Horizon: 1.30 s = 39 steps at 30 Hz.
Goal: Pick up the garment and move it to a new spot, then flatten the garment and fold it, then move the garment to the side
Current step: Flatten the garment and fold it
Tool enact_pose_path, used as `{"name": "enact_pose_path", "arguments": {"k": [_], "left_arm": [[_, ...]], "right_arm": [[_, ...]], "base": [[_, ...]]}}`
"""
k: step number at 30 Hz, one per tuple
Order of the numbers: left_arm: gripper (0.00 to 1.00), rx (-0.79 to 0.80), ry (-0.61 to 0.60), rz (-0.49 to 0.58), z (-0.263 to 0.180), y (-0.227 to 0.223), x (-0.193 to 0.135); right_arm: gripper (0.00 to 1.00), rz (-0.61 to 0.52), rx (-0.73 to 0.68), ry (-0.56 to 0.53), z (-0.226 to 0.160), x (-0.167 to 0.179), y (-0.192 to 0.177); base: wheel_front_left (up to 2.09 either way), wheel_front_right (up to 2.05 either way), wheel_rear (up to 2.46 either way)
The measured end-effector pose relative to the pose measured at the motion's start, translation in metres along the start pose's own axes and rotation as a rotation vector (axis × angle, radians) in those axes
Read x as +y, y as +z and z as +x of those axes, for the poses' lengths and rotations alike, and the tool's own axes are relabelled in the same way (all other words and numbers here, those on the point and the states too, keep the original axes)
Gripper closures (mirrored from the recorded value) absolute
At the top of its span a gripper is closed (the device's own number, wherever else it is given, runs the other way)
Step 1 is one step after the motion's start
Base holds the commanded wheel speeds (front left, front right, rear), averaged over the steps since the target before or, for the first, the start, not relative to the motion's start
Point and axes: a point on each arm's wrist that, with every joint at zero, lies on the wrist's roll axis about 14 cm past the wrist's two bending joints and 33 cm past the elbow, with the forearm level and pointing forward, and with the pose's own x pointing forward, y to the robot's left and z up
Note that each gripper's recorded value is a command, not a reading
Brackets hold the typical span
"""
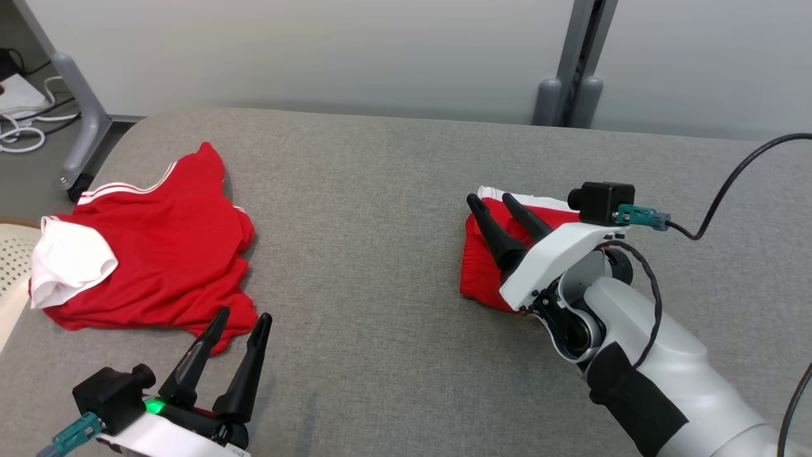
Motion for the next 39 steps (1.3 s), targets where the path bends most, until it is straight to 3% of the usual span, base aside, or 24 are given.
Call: {"name": "enact_pose_path", "arguments": {"k": [5,12,17,25,26,27,28,35,39], "left_arm": [[0.0,-0.002,-0.035,-0.002,0.007,-0.001,-0.01],[0.0,0.014,-0.09,-0.012,0.013,-0.009,-0.029],[0.0,0.018,-0.101,-0.012,0.014,-0.011,-0.034],[0.0,0.031,-0.106,-0.014,0.013,-0.015,-0.035],[0.0,0.032,-0.105,-0.013,0.013,-0.015,-0.035],[0.0,0.034,-0.102,-0.011,0.012,-0.015,-0.033],[0.0,0.036,-0.098,-0.009,0.012,-0.015,-0.032],[0.0,0.035,-0.054,-0.005,0.005,-0.013,-0.017],[0.0,0.033,-0.033,-0.006,0.002,-0.012,-0.011]], "right_arm": [[0.0,-0.018,-0.136,0.002,-0.007,0.002,0.038],[0.0,-0.109,-0.301,-0.205,-0.05,-0.074,0.099],[0.0,-0.118,-0.291,-0.374,-0.093,-0.132,0.088],[0.0,-0.134,-0.26,-0.41,-0.095,-0.137,0.068],[0.47,-0.142,-0.249,-0.41,-0.093,-0.136,0.065],[0.81,-0.15,-0.237,-0.411,-0.091,-0.136,0.062],[1.0,-0.158,-0.222,-0.416,-0.089,-0.137,0.058],[1.0,-0.242,-0.014,-0.423,-0.072,-0.141,0.023],[1.0,-0.223,0.097,-0.405,-0.058,-0.132,0.001]], "base": [[0.0,0.0,0.0],[0.0,0.0,0.0],[0.0,0.0,0.0],[0.0,0.0,0.0],[0.0,0.0,0.0],[0.0,0.0,0.0],[0.0,0.0,0.0],[0.0,0.0,0.0],[0.0,0.0,0.0]]}}
